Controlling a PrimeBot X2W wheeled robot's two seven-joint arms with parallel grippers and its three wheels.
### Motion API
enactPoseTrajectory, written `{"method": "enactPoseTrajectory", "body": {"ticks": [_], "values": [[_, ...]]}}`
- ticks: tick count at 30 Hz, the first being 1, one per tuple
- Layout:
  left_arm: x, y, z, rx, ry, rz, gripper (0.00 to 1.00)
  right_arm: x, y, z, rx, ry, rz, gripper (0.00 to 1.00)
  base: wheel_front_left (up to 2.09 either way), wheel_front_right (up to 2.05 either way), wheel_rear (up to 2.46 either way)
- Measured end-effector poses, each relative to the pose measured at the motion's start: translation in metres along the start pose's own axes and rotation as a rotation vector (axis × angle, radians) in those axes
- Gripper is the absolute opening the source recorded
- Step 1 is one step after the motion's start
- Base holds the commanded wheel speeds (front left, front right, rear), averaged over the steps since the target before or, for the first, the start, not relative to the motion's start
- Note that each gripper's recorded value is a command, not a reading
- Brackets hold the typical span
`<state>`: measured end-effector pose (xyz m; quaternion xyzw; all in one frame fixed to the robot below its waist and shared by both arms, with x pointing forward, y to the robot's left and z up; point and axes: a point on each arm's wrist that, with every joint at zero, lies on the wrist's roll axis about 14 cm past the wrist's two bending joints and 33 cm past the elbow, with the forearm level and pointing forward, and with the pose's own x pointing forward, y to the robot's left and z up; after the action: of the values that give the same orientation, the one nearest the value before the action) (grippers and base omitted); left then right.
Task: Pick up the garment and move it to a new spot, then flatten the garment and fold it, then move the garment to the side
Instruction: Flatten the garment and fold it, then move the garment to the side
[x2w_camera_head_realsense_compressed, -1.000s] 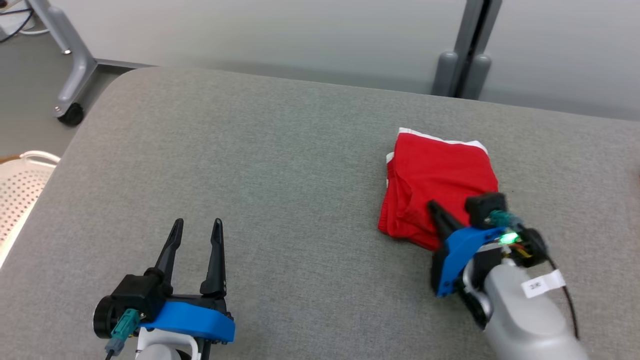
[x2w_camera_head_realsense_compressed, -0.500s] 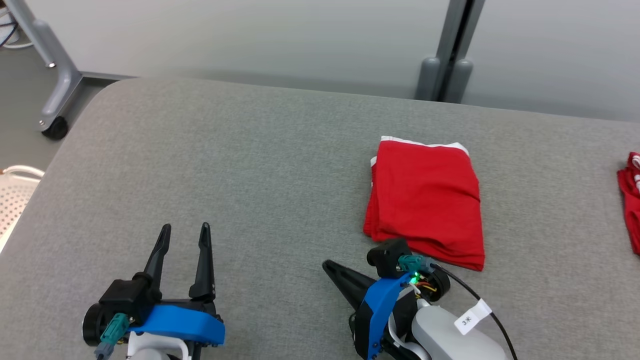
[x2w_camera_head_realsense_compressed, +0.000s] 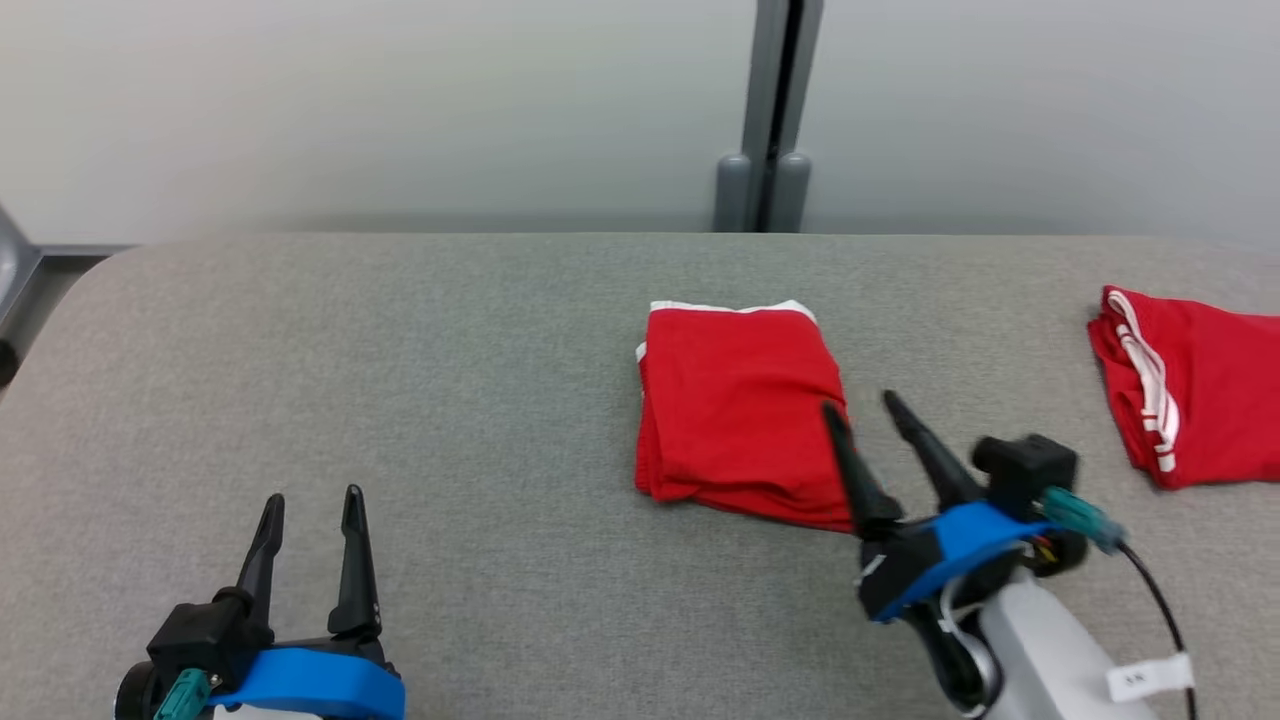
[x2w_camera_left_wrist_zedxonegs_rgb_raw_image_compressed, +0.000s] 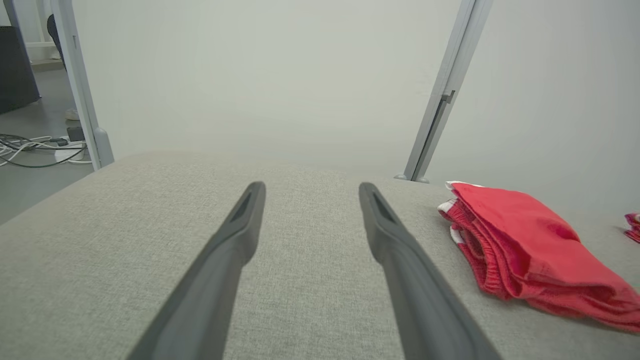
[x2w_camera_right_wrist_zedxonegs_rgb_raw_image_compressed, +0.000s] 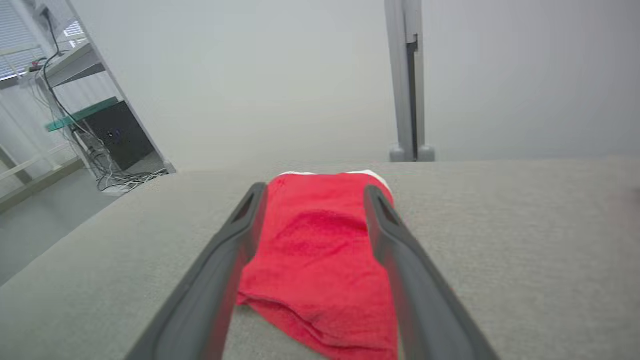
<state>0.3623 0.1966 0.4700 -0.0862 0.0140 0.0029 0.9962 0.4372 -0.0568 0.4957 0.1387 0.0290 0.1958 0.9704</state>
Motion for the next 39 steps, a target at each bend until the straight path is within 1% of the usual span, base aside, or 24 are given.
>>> {"method": "enactPoseTrajectory", "body": {"ticks": [2,3,4,7,11,17,24,39], "values": [[0.001,-0.002,0.001,0.001,-0.004,-0.006,1.00,-0.013,-0.024,0.010,-0.031,-0.040,-0.075,1.00,0.00,0.00,0.00],[0.000,-0.002,0.001,0.003,-0.003,-0.006,1.00,-0.027,-0.044,0.018,-0.060,-0.064,-0.143,1.00,0.00,0.00,0.00],[0.000,-0.003,0.001,0.004,-0.004,-0.010,1.00,-0.035,-0.053,0.021,-0.074,-0.070,-0.173,1.00,0.00,0.00,0.00],[-0.002,-0.002,0.003,0.019,-0.008,-0.017,1.00,-0.057,-0.073,0.033,-0.119,-0.099,-0.252,1.00,0.00,0.00,0.00],[-0.008,0.000,0.003,0.022,-0.007,-0.014,1.00,-0.083,-0.086,0.042,-0.152,-0.109,-0.315,1.00,0.00,0.00,0.00],[-0.011,0.000,0.003,0.031,-0.007,-0.017,1.00,-0.101,-0.085,0.043,-0.148,-0.085,-0.335,1.00,0.00,0.00,0.00],[-0.016,0.000,-0.005,0.050,0.025,-0.025,1.00,-0.111,-0.078,0.030,-0.137,-0.036,-0.323,1.00,0.00,0.00,0.00],[-0.018,0.002,-0.008,0.047,0.048,-0.017,1.00,-0.122,-0.082,0.027,-0.118,-0.037,-0.345,1.00,0.00,0.00,0.00]]}}
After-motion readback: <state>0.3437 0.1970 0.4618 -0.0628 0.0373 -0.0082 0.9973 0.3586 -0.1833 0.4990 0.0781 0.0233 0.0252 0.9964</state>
